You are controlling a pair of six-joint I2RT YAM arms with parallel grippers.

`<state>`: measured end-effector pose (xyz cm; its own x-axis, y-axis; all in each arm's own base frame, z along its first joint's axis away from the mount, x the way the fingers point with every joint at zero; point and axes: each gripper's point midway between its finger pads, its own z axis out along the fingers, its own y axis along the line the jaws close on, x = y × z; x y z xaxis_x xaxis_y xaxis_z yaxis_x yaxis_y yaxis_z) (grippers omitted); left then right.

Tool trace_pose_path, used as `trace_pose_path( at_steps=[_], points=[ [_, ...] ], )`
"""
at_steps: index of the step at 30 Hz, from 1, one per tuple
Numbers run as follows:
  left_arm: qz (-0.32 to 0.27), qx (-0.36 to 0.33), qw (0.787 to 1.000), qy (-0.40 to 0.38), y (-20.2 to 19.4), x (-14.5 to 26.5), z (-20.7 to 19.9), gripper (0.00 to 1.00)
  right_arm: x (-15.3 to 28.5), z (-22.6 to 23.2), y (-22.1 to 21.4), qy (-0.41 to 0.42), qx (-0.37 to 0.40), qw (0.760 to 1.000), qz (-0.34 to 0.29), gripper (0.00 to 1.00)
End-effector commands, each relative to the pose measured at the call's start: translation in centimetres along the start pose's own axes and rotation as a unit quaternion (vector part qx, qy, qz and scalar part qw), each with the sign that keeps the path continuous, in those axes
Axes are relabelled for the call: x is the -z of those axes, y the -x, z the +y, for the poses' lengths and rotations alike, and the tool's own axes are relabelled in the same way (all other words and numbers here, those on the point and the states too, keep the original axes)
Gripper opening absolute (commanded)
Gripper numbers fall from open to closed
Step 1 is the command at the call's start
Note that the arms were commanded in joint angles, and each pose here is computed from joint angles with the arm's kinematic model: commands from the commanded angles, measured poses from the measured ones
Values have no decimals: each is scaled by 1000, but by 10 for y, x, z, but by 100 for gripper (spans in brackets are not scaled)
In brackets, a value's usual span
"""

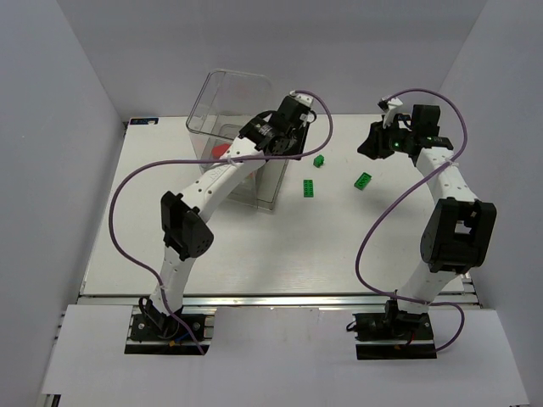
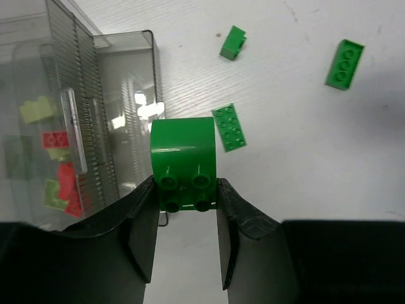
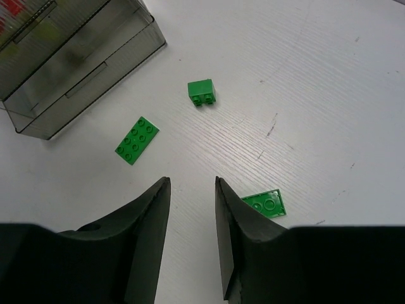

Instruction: Sort the legos into containers by color

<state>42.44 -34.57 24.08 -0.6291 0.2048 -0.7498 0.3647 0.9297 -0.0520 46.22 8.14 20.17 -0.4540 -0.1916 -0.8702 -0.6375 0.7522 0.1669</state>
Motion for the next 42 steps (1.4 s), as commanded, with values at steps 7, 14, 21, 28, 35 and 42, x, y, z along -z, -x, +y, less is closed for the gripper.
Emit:
trace_pose_path(
  at_steps=[7,14,21,28,35,42],
  points=[
    [19,-79,988,128,-27,-38,36,0,4,1,1,-5,-1,1000,-9,42],
    [32,-92,976,194,-46,-61,56,0,3,4,-6,3,-10,1000,-2,42],
    [50,-103,964,241,-67,-68,68,6,3,5,-10,8,-9,1000,3,46],
    [63,-105,960,254,-79,-69,74,49,1,9,-14,22,-5,1000,8,54],
    [60,-96,961,251,-76,-66,72,62,0,12,-20,35,12,999,19,63],
    [43,-73,968,237,-61,-56,66,48,-6,6,-34,34,36,998,38,78]
  ],
)
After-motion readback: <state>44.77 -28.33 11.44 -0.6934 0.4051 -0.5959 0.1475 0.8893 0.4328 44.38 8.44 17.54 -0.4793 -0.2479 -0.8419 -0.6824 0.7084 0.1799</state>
